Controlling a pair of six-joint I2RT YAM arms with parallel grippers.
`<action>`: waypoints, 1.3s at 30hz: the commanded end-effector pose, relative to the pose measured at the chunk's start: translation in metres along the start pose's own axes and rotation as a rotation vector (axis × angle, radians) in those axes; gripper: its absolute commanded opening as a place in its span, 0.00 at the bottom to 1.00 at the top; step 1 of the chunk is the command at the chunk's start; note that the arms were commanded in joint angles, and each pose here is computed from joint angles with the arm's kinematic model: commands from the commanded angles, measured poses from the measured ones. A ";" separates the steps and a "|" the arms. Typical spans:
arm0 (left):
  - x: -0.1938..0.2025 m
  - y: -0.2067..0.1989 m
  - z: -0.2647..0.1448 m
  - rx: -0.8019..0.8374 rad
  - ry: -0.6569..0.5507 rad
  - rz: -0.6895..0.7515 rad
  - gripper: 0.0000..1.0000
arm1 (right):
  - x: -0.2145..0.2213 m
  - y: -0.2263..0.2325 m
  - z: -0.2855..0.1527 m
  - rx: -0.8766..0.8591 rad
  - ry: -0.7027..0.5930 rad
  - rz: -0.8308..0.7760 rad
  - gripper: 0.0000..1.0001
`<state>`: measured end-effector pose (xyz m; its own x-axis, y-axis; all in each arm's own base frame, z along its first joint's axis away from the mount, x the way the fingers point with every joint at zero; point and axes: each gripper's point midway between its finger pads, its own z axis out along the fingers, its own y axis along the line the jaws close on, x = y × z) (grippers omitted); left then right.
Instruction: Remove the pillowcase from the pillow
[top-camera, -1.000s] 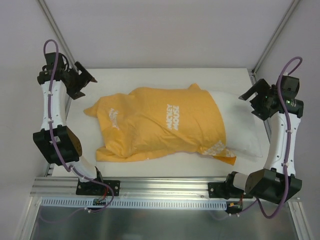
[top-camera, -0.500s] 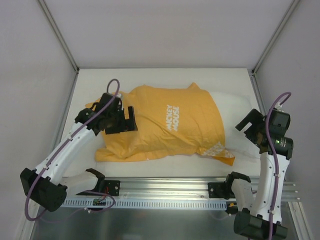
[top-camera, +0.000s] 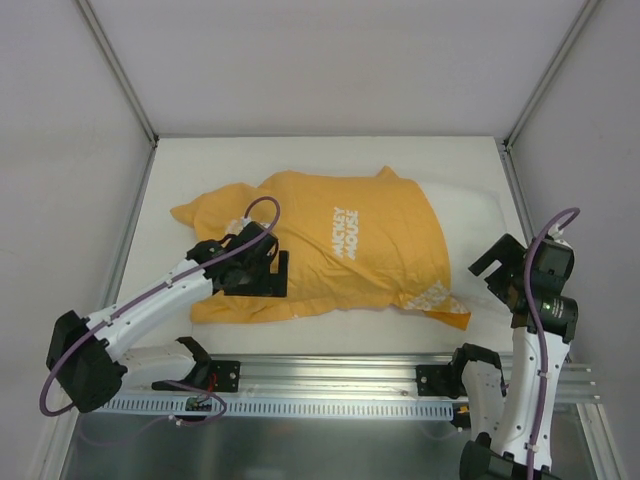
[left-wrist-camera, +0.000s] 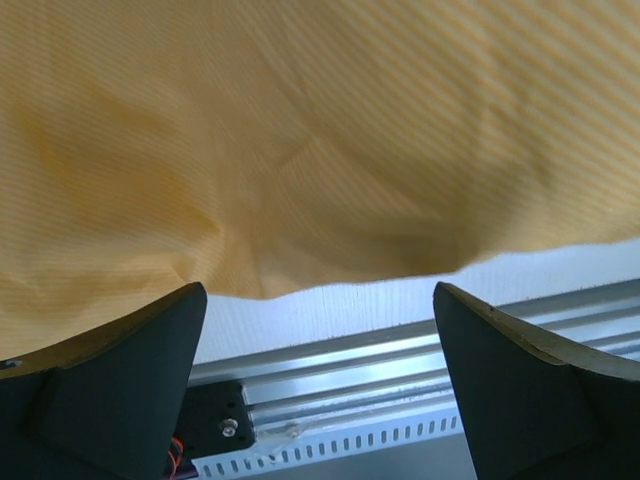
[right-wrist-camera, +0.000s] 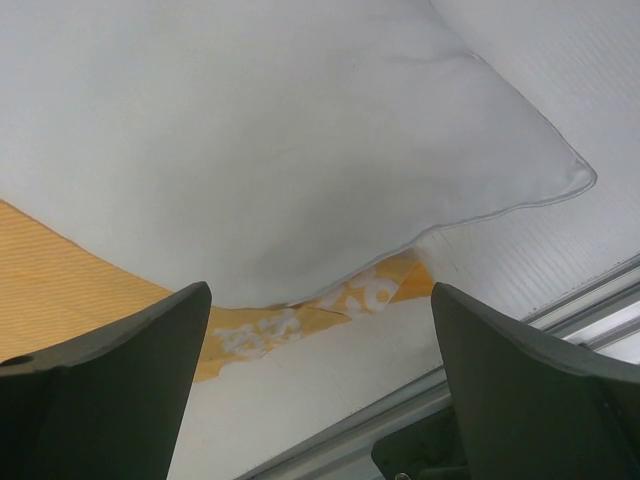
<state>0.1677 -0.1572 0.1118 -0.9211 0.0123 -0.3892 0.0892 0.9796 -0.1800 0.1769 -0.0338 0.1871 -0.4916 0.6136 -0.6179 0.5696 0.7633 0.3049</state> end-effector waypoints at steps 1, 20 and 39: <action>-0.007 0.000 0.026 -0.037 -0.021 0.008 0.99 | 0.001 0.007 0.000 -0.037 -0.009 0.054 0.96; -0.032 0.010 0.029 -0.034 -0.094 -0.094 0.00 | 0.045 0.044 0.083 -0.222 0.232 0.163 0.58; -0.103 0.115 -0.030 -0.058 -0.286 -0.530 0.00 | -0.090 0.005 0.023 0.039 -0.143 0.263 0.01</action>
<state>0.2663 -0.0792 0.1593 -0.7364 -0.4339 -0.5191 -0.2694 0.8919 -0.3633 0.2396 -0.0533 0.2427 -0.3128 0.7486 -0.5846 0.5852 0.6367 0.5021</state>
